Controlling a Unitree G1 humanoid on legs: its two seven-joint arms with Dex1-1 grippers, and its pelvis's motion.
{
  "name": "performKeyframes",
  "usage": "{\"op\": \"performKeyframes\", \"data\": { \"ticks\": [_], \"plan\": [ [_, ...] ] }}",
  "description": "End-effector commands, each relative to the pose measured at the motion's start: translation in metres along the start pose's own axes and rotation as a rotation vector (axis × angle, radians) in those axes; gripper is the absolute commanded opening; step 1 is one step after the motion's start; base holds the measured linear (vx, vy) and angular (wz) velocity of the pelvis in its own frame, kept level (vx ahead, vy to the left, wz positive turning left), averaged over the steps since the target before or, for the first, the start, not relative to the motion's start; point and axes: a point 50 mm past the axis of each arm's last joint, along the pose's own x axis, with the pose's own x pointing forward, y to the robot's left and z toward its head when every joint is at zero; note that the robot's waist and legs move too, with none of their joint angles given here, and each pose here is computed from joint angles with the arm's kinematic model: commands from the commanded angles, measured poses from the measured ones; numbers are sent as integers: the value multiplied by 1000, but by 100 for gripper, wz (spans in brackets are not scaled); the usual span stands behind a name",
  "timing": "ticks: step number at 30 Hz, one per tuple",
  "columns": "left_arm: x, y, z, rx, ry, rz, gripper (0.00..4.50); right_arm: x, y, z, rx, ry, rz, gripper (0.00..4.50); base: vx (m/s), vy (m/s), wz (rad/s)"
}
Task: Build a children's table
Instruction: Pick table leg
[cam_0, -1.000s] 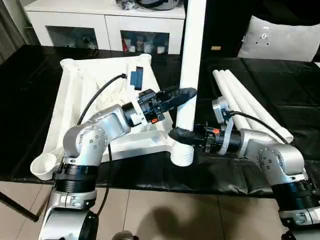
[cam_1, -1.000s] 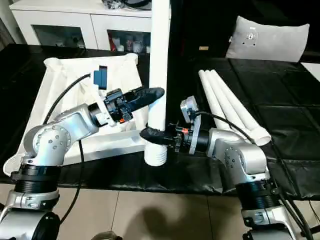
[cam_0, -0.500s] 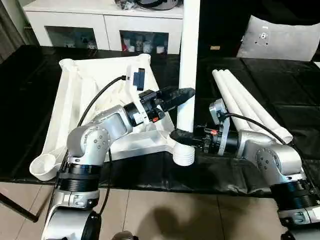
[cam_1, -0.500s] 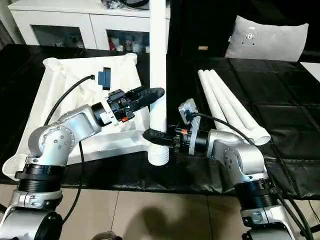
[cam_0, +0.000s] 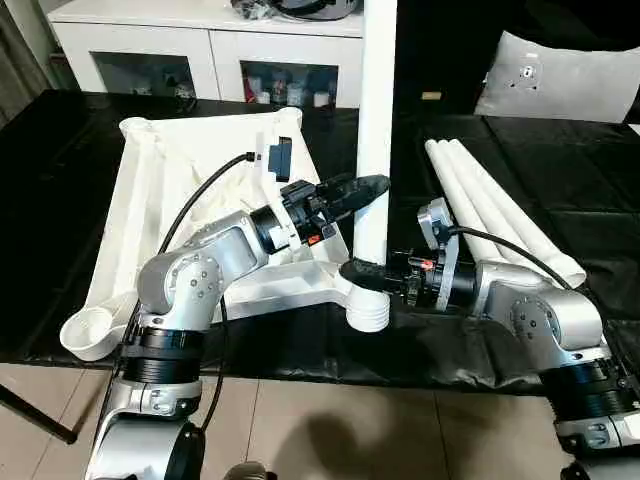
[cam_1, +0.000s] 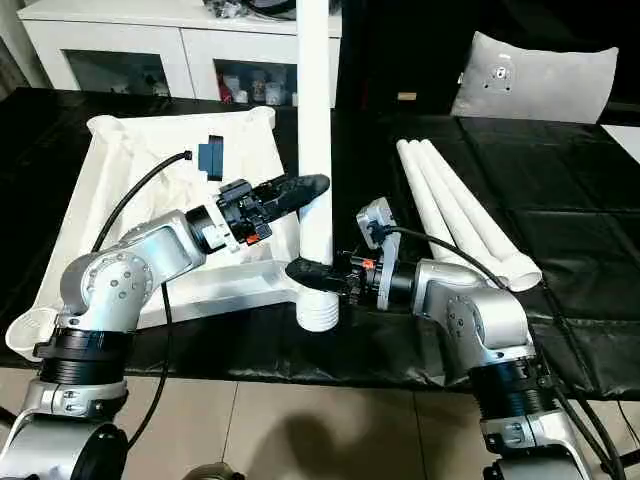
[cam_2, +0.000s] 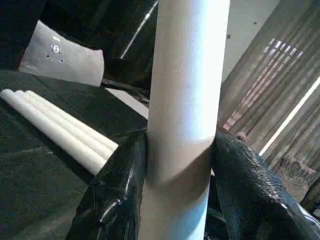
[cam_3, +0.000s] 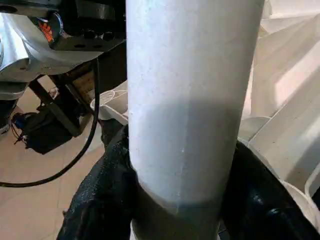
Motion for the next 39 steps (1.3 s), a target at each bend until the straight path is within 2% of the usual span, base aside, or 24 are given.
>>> {"op": "performKeyframes", "data": {
  "ticks": [1,3,4,5,7,9,12,15,18,19,21,22,23,26,29,34,39],
  "plan": [
    [0,1,4,24,-13,27,179,2,-1,10,-57,-16,-12,186,0,0,0],
    [1,2,5,22,-16,33,179,2,-1,10,-58,-20,-20,186,0,0,0],
    [1,2,5,23,-17,33,179,2,-2,11,-57,-25,-23,242,0,0,0],
    [1,3,8,31,-23,57,179,1,-4,12,-48,-35,-32,256,0,0,0],
    [1,5,9,35,-29,82,179,0,-6,13,-44,-47,-49,256,0,0,0],
    [1,9,11,33,-39,127,178,-1,-10,16,-39,-72,-75,290,0,0,0],
    [-2,22,14,-8,-54,259,177,-8,-16,27,-33,-179,-121,309,0,0,0],
    [-2,24,15,-20,-59,285,177,-11,-16,31,-27,-210,-116,340,0,0,0],
    [-3,25,17,-24,-51,320,177,-17,-14,36,-39,-253,-108,345,0,0,0],
    [-3,24,17,-16,-49,328,177,-18,-14,36,-50,-255,-119,375,0,0,0],
    [0,20,24,43,-52,352,177,-22,-19,36,-167,-235,-275,385,0,0,0],
    [0,20,24,43,-52,352,177,-22,-19,36,-167,-235,-275,385,0,0,0],
    [1,18,26,60,-56,355,177,-23,-20,36,-204,-222,-310,392,0,0,0],
    [4,12,30,93,-56,345,177,-23,-17,32,-139,-152,-242,420,0,0,0],
    [8,2,33,149,-44,309,177,-24,-10,35,-90,-148,-163,420,0,0,0],
    [12,-8,32,205,-18,241,177,-18,-4,33,-88,-118,-80,420,0,0,0],
    [15,-18,29,277,18,155,177,-15,-8,30,-76,-64,-57,420,0,0,0]
  ]
}}
